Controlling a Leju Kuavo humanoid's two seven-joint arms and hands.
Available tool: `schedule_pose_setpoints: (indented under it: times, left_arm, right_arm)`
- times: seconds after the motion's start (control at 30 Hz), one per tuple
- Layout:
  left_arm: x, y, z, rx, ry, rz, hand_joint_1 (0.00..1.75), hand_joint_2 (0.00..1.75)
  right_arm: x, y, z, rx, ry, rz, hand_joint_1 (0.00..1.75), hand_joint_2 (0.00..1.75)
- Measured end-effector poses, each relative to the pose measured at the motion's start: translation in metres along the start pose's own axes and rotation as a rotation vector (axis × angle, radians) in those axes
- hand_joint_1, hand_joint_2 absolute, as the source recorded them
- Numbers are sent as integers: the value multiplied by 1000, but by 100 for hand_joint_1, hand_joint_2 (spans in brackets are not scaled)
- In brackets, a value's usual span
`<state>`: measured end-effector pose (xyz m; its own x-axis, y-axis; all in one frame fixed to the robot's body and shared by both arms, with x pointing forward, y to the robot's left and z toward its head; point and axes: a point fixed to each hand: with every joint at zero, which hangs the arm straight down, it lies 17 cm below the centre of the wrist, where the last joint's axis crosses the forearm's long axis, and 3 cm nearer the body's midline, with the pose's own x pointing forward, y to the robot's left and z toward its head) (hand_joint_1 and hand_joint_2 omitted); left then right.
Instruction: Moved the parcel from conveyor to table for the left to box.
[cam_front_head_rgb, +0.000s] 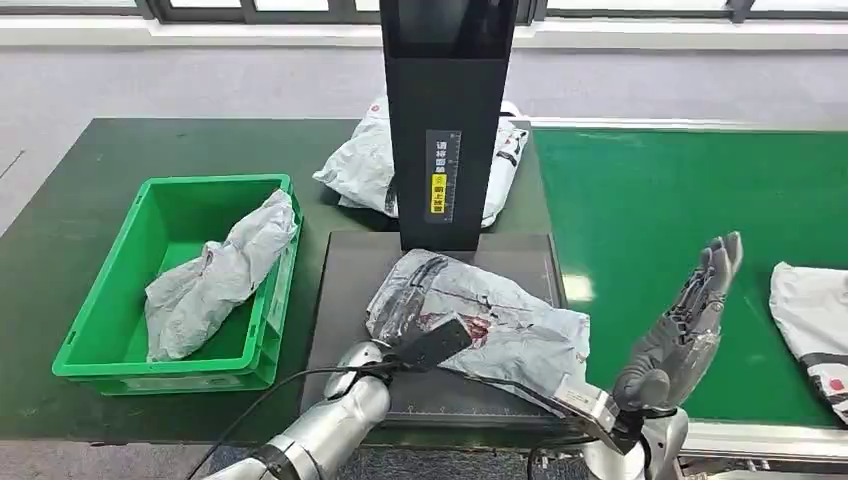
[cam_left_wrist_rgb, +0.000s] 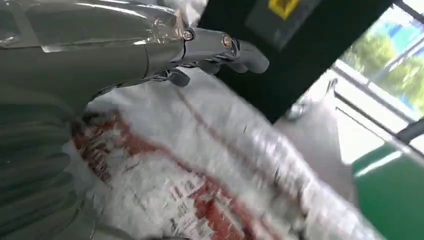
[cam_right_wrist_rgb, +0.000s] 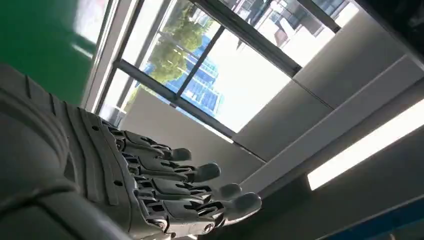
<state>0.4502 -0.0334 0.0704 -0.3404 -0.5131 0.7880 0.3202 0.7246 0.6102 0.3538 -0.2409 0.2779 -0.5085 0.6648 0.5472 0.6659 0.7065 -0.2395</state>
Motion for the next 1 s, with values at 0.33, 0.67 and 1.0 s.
schedule_pose_setpoints:
  times: [0.33, 0.67, 1.0]
  left_arm:
    - [-26, -27, 10, -124, 91, -134, 0, 175]
    - [-39, -37, 15, -198, 120, -278, 175, 175]
    - [-43, -28, 10, -186, 134, -349, 175, 175]
  right_arm:
    - [0, -1, 0, -4, 2, -3, 0, 0]
    - [0, -1, 0, -5, 3, -4, 0, 0]
    - [0, 0, 0, -1, -1, -1, 0, 0]
